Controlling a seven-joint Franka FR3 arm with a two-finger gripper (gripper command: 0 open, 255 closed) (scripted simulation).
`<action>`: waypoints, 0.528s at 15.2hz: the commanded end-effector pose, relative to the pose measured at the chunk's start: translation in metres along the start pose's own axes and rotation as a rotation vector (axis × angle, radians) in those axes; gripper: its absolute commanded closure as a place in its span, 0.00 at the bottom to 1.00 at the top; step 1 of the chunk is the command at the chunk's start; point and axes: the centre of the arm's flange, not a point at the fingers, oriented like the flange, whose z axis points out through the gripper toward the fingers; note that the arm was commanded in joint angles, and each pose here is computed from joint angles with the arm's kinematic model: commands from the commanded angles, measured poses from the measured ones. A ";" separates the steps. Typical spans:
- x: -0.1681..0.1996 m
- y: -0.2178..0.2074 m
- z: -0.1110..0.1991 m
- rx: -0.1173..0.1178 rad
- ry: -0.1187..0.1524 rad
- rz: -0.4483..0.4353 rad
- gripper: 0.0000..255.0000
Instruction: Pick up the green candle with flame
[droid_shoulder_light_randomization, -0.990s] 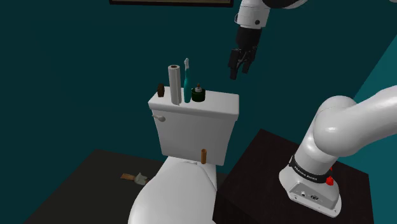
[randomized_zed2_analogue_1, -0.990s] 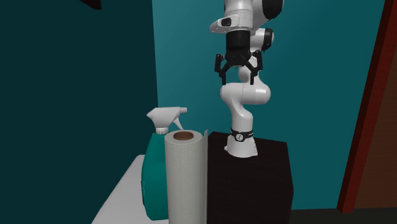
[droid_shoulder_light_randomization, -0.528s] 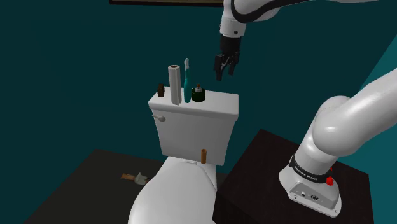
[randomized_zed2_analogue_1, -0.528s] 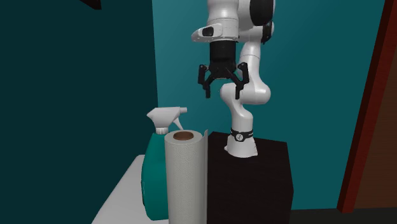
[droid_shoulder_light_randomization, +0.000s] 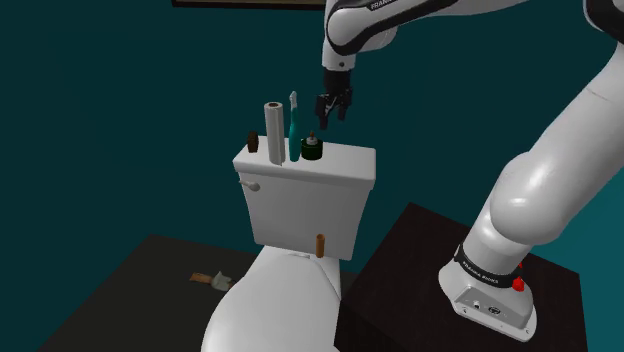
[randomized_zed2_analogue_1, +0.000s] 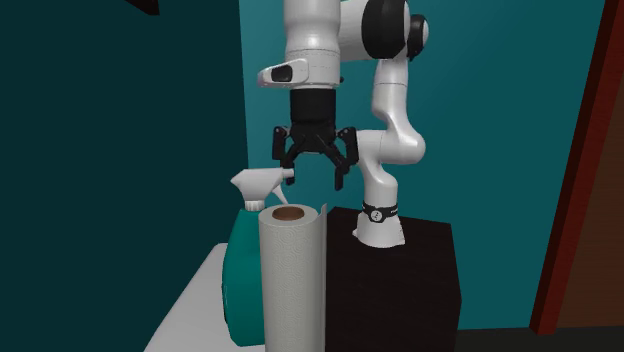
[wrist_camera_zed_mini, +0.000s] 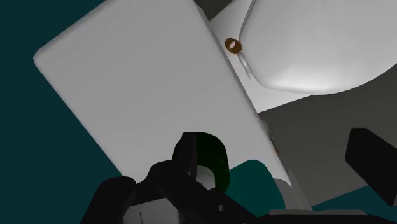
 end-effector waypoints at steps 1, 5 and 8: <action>0.020 0.011 0.016 -0.005 -0.003 -0.004 0.00; 0.064 0.028 0.040 -0.014 -0.010 -0.010 0.00; 0.097 0.040 0.058 -0.021 -0.014 -0.015 0.00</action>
